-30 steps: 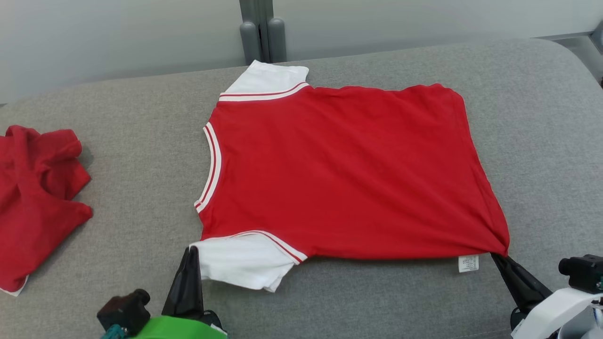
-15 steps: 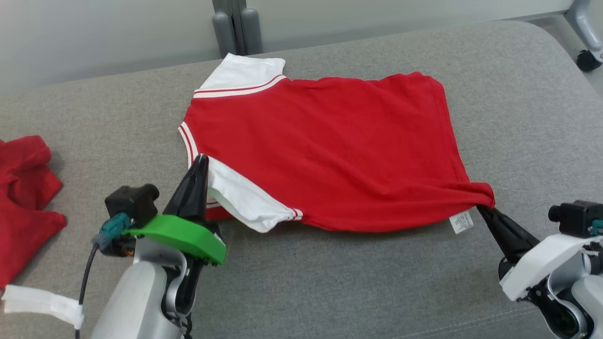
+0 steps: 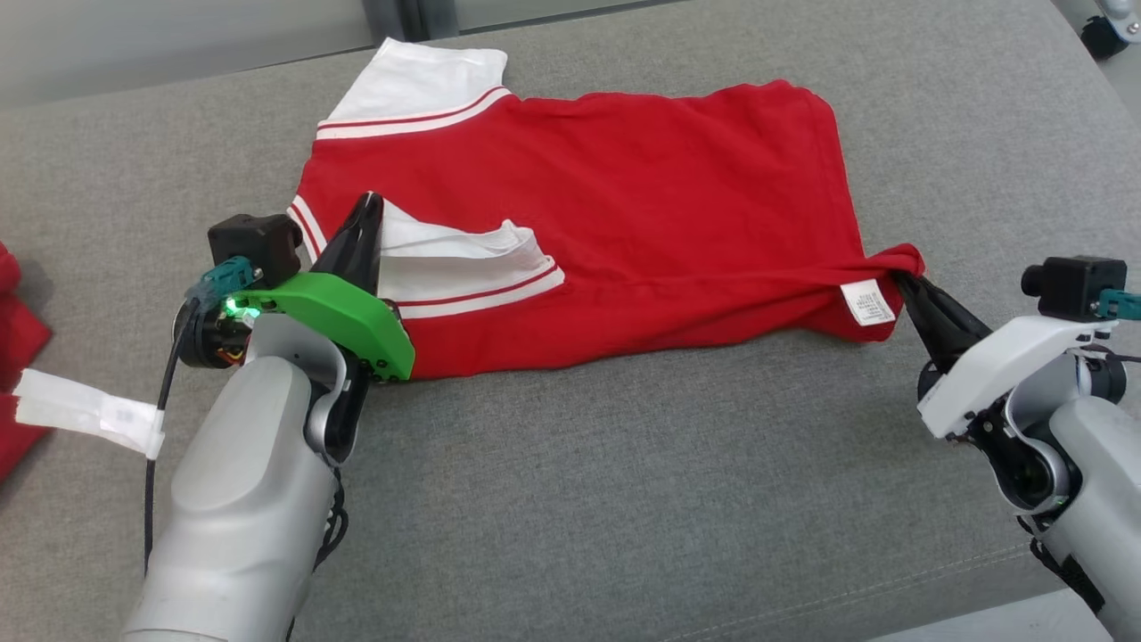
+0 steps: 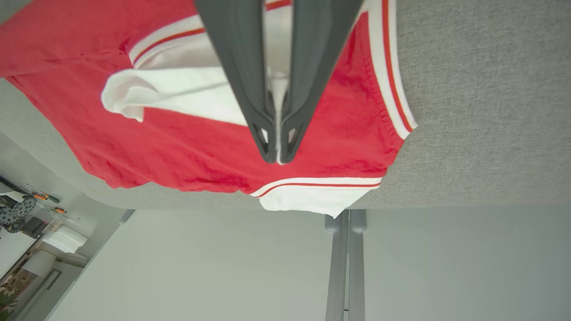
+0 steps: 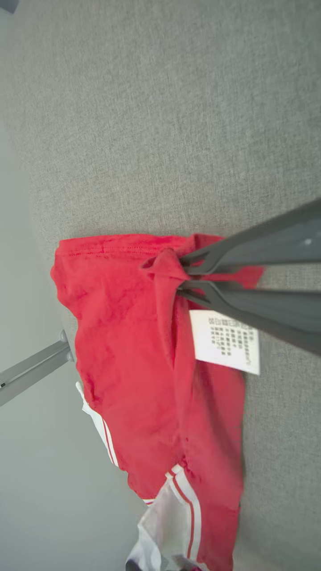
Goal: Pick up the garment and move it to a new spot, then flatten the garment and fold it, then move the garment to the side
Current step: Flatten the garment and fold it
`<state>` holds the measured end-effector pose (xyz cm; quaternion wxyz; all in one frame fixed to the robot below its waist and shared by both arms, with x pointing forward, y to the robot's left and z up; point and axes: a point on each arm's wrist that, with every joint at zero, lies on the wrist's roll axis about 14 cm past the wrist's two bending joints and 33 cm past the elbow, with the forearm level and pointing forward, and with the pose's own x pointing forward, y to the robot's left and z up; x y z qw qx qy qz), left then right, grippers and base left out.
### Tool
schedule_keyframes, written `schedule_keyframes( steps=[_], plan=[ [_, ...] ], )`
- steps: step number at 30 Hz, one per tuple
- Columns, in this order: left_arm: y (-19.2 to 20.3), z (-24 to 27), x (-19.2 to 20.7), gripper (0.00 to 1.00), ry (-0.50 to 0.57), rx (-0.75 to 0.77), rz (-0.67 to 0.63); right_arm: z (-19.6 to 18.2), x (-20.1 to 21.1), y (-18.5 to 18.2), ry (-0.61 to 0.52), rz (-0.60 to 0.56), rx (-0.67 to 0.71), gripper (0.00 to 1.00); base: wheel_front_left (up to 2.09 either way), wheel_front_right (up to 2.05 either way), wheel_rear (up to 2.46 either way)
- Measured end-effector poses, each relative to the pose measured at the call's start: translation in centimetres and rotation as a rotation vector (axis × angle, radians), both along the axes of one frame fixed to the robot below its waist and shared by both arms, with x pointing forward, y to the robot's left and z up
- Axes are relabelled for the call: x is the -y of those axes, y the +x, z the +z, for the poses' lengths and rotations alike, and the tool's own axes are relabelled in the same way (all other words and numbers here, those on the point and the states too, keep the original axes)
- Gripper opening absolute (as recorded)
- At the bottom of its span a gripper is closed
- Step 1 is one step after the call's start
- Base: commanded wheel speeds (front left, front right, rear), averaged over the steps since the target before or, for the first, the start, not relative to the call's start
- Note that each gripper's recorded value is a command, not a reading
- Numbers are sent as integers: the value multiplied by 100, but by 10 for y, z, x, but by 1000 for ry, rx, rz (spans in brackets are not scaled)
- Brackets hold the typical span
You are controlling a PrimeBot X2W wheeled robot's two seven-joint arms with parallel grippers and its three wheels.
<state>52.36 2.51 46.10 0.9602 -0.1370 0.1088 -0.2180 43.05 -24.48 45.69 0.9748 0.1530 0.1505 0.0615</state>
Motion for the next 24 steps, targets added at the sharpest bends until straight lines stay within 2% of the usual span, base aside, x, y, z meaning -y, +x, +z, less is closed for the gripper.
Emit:
schedule_keyframes(
  steps=[1, 2, 3, 12, 16, 24],
  plan=[
    [2, -4, 0, 0, 10, -10, 1, -1, -1, 3, 1, 0, 0, 48, 0, 0, 0],
    [4, -8, -2, 50, 22, -9, 3, -2, -3, 5, -4, 1, 7, 100, 0, 0, 0],
    [6, -10, -3, 100, 29, -3, 9, -1, -3, 7, -10, -1, 15, 100, 0, 0, 0],
    [0, -8, -28, 100, 29, 25, 68, -11, 12, -6, -69, -31, 37, 100, 0, 0, 0],
    [-23, -25, -46, 100, 38, -15, 99, -23, 11, -17, -60, -33, 8, 100, 0, 0, 0],
    [-62, -76, -63, 100, 65, -160, 129, -41, -3, -14, -41, -26, -34, 100, 0, 0, 0]
  ],
)
